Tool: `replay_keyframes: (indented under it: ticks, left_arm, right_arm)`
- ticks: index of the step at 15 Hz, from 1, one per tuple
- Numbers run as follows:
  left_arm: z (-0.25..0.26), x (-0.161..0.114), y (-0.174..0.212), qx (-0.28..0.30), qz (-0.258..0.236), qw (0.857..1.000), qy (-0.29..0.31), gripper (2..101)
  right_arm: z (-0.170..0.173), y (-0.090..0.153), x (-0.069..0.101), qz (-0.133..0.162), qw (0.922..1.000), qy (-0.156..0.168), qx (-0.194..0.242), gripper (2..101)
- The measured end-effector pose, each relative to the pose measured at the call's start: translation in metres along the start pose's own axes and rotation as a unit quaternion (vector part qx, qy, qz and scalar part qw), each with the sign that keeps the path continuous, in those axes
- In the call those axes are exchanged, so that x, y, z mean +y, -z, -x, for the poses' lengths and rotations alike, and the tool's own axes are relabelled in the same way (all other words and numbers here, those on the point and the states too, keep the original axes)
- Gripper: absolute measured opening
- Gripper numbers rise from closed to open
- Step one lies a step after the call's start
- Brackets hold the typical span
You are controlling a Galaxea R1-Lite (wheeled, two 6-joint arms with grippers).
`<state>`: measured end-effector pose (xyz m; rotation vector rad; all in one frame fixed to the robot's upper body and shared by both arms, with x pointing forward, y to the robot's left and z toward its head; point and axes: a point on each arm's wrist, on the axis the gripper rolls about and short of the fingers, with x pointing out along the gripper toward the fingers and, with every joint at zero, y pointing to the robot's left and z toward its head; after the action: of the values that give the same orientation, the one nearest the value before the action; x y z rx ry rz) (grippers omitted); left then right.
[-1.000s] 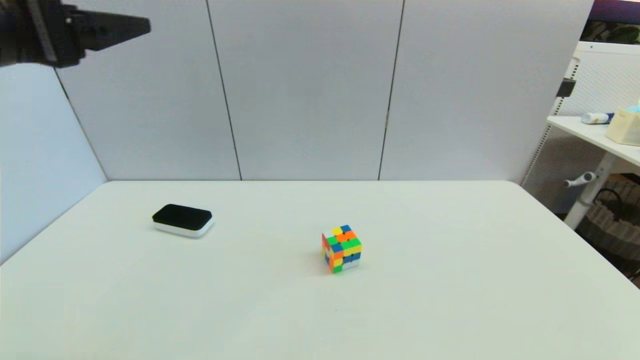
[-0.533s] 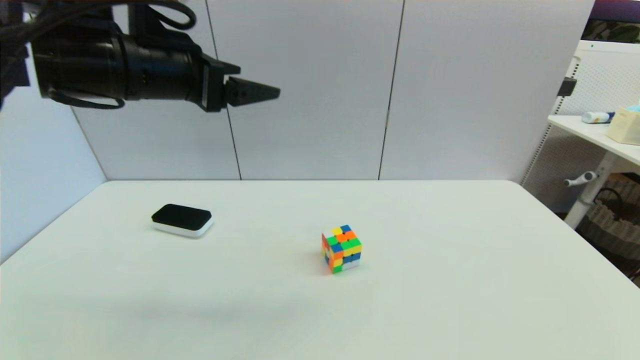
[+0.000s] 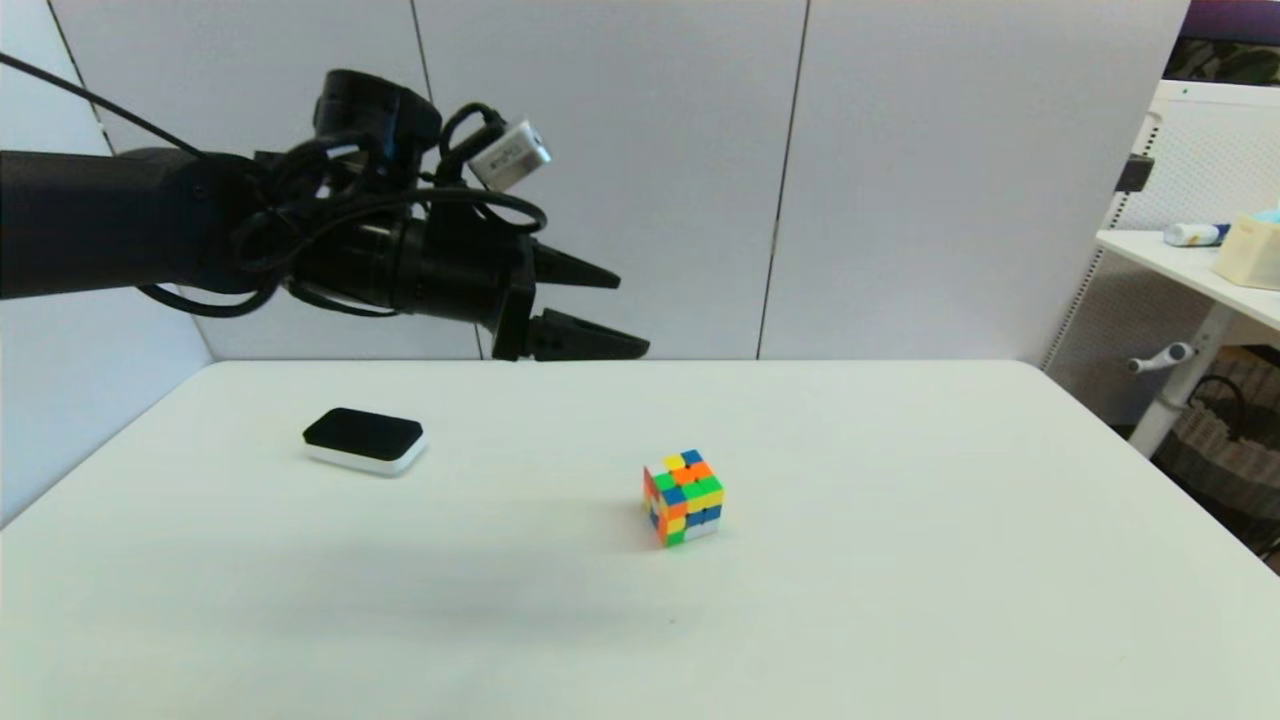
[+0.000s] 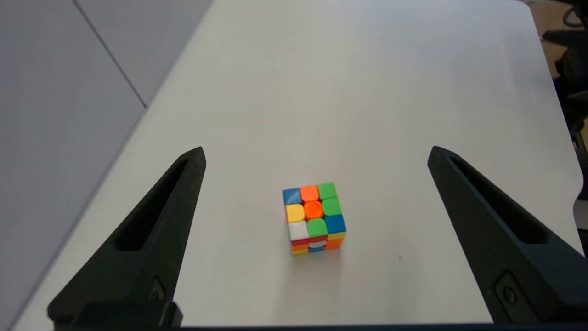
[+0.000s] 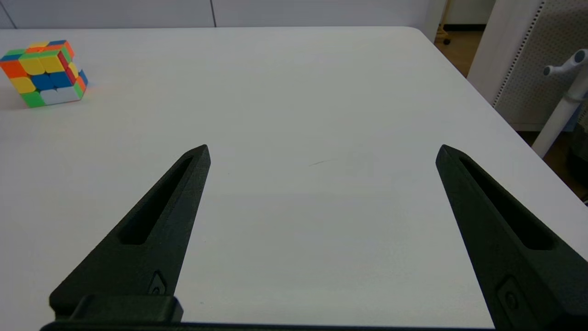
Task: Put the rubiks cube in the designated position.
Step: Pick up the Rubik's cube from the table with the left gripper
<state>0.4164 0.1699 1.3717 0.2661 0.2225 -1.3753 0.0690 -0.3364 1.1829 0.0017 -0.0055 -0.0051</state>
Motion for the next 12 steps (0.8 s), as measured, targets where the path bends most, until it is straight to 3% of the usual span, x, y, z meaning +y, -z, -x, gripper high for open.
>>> replay_keyframes:
  ticks: [12]
  left_arm:
    - [-0.078,-0.013,0.07,0.146,0.071,0.987,-0.009,97.9]
  right_arm:
    - [0.0,0.0,0.0,0.0,1.0,0.0,0.0,97.4]
